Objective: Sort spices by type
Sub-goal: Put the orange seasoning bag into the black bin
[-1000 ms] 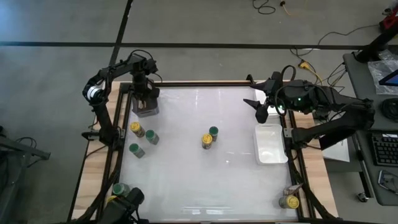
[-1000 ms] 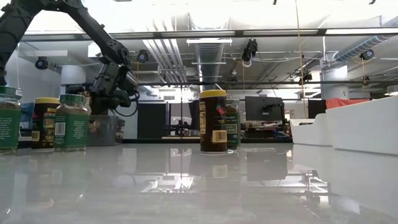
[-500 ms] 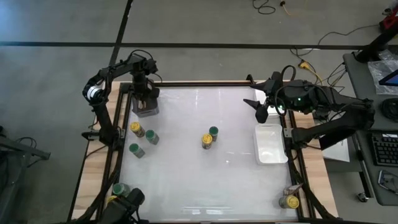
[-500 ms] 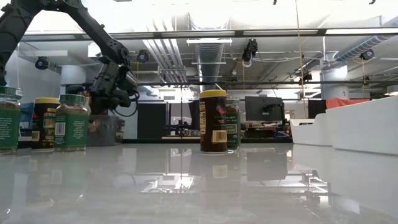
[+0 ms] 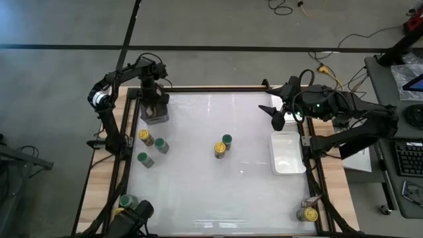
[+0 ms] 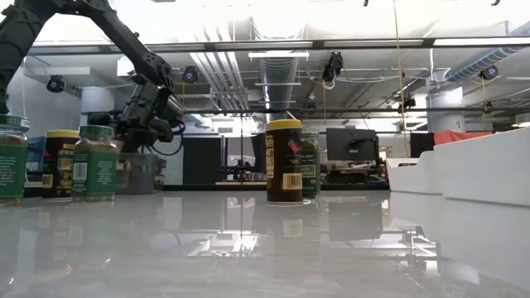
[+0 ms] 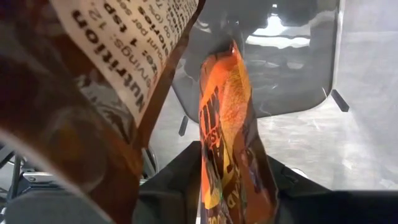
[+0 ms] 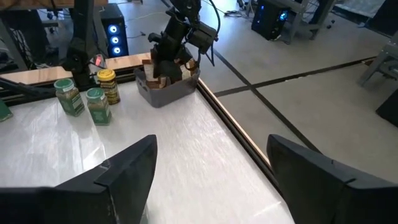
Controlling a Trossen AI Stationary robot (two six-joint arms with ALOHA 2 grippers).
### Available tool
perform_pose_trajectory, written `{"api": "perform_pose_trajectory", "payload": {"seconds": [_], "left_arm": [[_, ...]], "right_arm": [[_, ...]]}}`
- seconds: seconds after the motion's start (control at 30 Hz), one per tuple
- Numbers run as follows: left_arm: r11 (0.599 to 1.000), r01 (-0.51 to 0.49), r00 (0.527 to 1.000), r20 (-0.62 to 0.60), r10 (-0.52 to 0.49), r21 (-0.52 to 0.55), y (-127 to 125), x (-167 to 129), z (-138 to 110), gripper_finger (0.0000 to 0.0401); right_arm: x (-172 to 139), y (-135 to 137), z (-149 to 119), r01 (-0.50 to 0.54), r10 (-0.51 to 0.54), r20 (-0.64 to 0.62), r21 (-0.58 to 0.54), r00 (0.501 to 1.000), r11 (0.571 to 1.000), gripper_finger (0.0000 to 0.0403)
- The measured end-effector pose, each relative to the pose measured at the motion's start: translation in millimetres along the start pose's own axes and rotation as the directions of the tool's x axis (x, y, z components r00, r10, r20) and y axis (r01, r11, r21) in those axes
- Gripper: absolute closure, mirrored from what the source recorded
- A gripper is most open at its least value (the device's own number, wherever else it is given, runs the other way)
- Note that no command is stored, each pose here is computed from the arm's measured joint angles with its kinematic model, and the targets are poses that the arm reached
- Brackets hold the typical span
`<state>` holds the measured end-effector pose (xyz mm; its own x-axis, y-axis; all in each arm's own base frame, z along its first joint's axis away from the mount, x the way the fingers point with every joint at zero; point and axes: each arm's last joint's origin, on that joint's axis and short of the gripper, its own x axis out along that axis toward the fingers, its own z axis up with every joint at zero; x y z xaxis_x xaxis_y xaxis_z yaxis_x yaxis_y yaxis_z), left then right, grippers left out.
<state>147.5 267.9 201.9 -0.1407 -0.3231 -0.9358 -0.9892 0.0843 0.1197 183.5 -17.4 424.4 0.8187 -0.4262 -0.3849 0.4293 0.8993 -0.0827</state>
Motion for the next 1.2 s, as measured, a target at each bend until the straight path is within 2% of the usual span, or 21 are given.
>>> {"api": "perform_pose_trajectory", "payload": {"seconds": [0.5,0.77,0.97,1.2], "left_arm": [[1.000,-0.003,0.999,-0.039,0.003,-0.002,2.5,-10.4,-7.3,0.0315],[1.000,0.030,0.999,0.037,-0.029,-0.009,0.6,-25.9,-12.9,0.0315],[0.995,0.027,0.994,0.105,-0.017,-0.096,0.4,-33.0,-9.4,0.0315],[0.993,0.025,0.991,0.131,-0.009,-0.119,1.0,-33.6,-7.1,0.0315]], "right_arm": [[0.0,0.0,0.3,0.000,0.000,0.003,-0.004,1.000,1.000,0.0098],[0.0,0.0,0.3,0.000,0.000,0.003,-0.007,1.000,1.000,0.0108],[0.0,0.1,0.6,-0.001,0.001,0.006,-0.005,1.000,1.000,0.0096],[0.0,0.0,0.2,-0.001,0.001,0.002,-0.007,1.000,1.000,0.0095]]}}
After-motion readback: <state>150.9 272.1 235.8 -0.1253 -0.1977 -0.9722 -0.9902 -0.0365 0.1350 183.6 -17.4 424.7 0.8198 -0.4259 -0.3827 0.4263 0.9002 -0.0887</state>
